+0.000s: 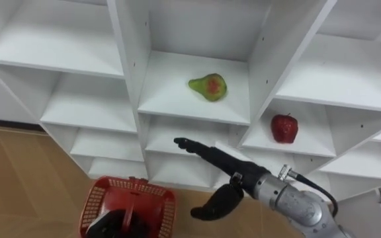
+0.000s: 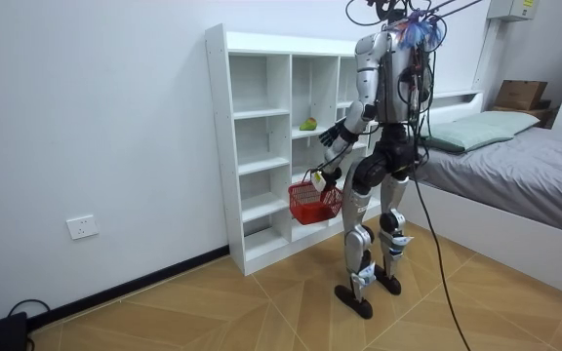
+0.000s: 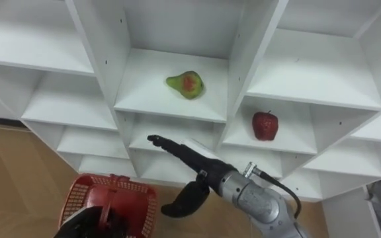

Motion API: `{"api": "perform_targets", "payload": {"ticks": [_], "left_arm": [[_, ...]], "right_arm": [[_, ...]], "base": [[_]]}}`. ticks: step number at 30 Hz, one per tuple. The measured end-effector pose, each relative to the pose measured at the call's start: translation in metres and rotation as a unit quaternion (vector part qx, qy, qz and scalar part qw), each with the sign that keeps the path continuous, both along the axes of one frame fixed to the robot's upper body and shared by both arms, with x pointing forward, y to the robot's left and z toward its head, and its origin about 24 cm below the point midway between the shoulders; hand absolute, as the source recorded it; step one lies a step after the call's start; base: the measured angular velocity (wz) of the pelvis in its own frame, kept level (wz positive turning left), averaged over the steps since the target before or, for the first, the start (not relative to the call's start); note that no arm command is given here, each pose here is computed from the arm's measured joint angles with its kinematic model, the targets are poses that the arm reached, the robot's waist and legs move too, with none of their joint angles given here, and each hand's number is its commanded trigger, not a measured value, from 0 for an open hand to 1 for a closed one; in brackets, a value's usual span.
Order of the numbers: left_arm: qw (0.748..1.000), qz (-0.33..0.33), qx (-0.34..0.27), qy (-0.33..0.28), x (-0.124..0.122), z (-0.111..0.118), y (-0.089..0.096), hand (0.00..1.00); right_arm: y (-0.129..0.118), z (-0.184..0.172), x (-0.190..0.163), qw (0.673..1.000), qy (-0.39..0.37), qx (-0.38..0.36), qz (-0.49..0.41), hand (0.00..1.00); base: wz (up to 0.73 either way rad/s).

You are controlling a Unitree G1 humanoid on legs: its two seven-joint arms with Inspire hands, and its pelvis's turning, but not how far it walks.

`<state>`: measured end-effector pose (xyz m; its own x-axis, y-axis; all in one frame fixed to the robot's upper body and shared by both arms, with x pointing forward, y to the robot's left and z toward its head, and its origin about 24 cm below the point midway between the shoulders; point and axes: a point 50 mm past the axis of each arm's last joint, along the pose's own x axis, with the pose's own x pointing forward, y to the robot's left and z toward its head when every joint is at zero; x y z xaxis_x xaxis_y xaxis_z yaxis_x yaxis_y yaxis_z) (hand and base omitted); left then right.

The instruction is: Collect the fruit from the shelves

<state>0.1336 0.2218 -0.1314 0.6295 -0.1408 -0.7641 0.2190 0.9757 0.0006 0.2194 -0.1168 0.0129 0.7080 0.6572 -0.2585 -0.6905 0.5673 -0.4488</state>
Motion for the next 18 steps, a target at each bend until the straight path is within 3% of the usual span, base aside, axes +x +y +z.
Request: {"api": "perform_targets", "payload": {"ticks": [18], "left_arm": [[1.000, 0.025, 0.012, 0.014, -0.004, -0.006, -0.003, 1.00]], "right_arm": [[0.008, 0.048, 0.013, 0.987, -0.136, 0.062, -0.059, 0.00]], "base": [[0.01]]}}
